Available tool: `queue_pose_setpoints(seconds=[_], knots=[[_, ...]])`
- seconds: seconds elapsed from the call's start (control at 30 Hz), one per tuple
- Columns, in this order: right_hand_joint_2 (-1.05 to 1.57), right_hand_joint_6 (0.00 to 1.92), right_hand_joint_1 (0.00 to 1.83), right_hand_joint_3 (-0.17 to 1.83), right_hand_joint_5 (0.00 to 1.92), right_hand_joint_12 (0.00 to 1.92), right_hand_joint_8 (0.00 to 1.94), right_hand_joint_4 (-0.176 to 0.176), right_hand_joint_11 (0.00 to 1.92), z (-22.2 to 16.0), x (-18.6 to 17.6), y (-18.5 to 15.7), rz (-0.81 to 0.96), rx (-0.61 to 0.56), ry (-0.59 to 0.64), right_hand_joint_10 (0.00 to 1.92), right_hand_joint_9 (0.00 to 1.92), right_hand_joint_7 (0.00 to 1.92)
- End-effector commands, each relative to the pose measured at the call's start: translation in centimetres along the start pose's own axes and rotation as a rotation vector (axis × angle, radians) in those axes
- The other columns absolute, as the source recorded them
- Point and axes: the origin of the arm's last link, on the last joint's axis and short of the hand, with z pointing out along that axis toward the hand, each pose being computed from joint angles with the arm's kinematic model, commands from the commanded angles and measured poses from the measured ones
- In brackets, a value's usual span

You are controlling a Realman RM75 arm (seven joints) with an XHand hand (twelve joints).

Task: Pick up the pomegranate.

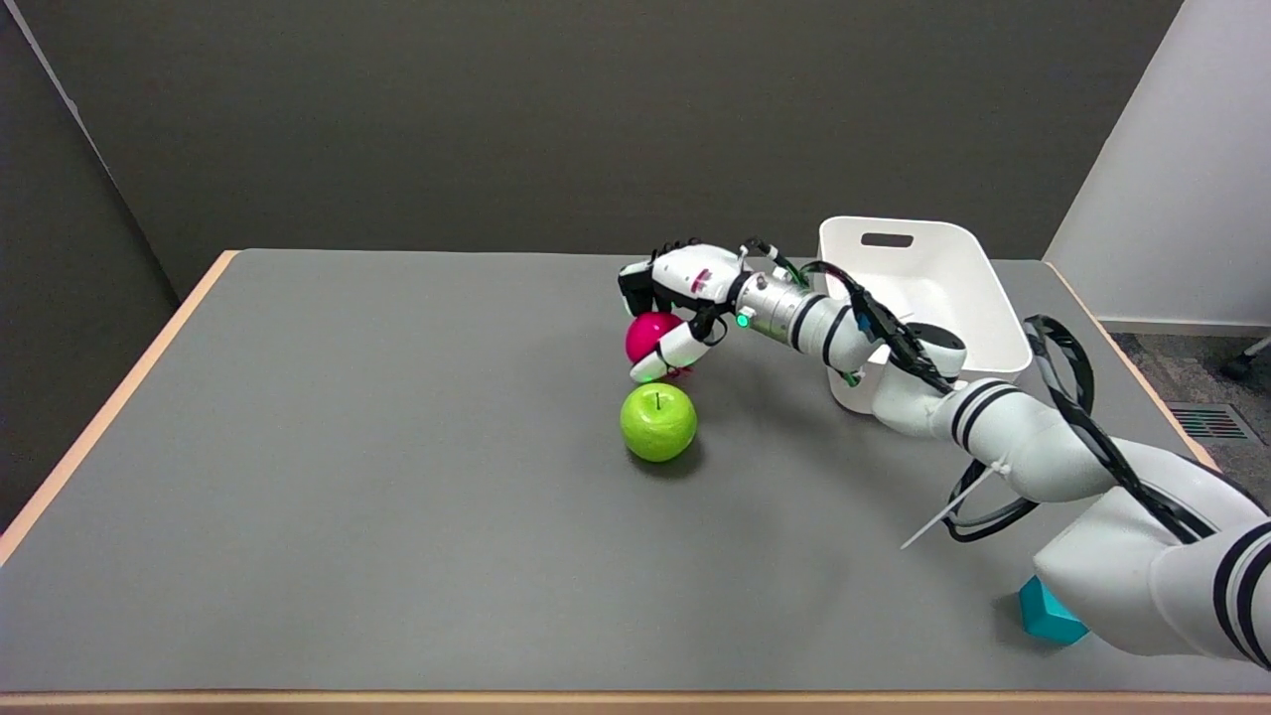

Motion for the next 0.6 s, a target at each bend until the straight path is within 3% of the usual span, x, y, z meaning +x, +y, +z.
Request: queue_pose_setpoints(seconds=[0.03,0.27,0.6], knots=[[1.13,1.59,1.16,0.29,0.58,1.64,1.34,-0.070,0.62,-2.0,4.8,-0.8,-0.028,0.065,0.203,1.35,0.80,0.84],[1.11,1.56,1.16,0.33,0.59,1.64,1.36,-0.070,0.65,-3.1,7.1,-1.8,-0.051,0.102,0.283,1.38,0.84,0.85],[1.08,1.55,1.16,0.38,0.61,1.68,1.36,-0.063,0.68,-8.1,13.8,-2.2,-0.049,0.157,0.574,1.40,0.86,0.86]])
